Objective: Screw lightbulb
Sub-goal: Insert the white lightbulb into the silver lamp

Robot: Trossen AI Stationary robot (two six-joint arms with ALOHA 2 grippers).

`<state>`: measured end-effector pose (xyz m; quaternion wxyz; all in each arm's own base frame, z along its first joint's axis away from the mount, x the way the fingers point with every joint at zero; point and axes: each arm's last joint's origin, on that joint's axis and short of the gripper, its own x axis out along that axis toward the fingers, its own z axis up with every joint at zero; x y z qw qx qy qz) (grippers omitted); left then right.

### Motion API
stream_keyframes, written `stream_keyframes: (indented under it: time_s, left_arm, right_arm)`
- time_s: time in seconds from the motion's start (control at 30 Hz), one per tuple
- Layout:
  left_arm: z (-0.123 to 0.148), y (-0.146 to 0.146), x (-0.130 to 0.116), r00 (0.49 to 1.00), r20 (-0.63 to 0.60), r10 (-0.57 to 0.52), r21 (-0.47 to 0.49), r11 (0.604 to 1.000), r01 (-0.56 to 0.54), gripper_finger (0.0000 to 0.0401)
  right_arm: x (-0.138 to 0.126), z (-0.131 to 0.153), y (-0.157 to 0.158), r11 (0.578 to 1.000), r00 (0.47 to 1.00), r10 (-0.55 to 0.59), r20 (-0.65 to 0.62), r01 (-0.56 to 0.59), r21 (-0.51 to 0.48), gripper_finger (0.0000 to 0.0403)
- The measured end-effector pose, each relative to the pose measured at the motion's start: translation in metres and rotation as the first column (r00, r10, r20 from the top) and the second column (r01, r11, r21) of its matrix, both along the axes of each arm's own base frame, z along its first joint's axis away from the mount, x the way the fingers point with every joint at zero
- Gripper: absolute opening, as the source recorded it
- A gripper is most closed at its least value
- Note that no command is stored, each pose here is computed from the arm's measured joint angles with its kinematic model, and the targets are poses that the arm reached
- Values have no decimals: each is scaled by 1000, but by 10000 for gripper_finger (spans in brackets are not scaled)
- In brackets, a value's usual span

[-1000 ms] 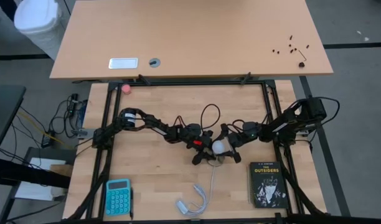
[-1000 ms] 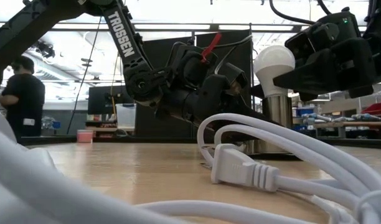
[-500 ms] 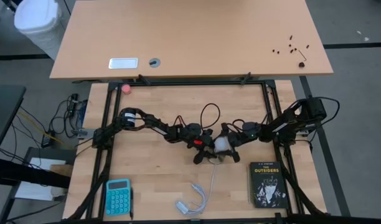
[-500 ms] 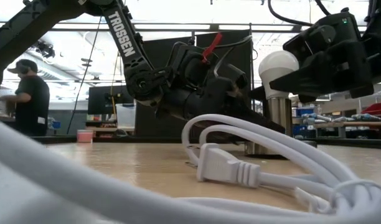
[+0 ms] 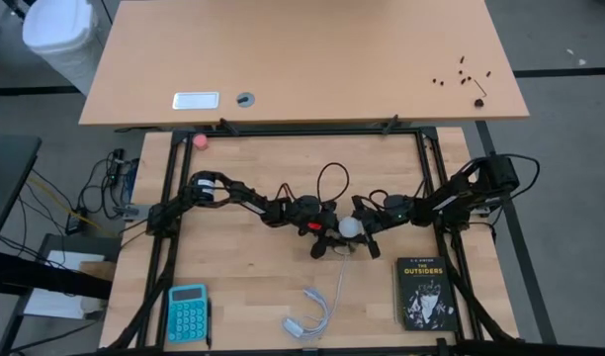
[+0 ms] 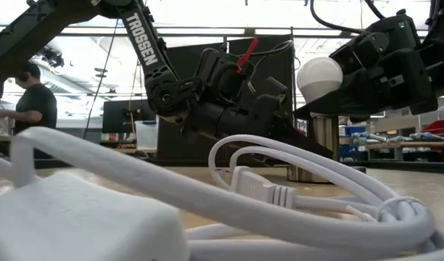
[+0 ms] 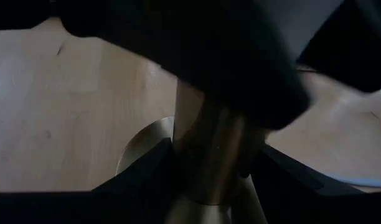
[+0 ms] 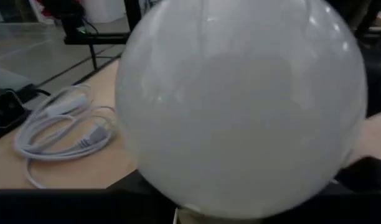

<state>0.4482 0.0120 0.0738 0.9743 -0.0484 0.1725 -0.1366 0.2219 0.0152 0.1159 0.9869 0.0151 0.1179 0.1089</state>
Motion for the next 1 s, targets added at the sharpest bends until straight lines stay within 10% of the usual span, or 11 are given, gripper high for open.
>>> stream_keyframes:
  time_s: [0.5,1.0]
  left_arm:
    - [0,4,1,989,-4,151,43,988,-150,204]
    - [1,2,1,889,31,456,70,887,-457,204]
  right_arm:
    - [-11,-5,-6,982,981,-190,-26,190,-16,164]
    - [-13,-8,-12,908,907,-418,-50,416,-42,163]
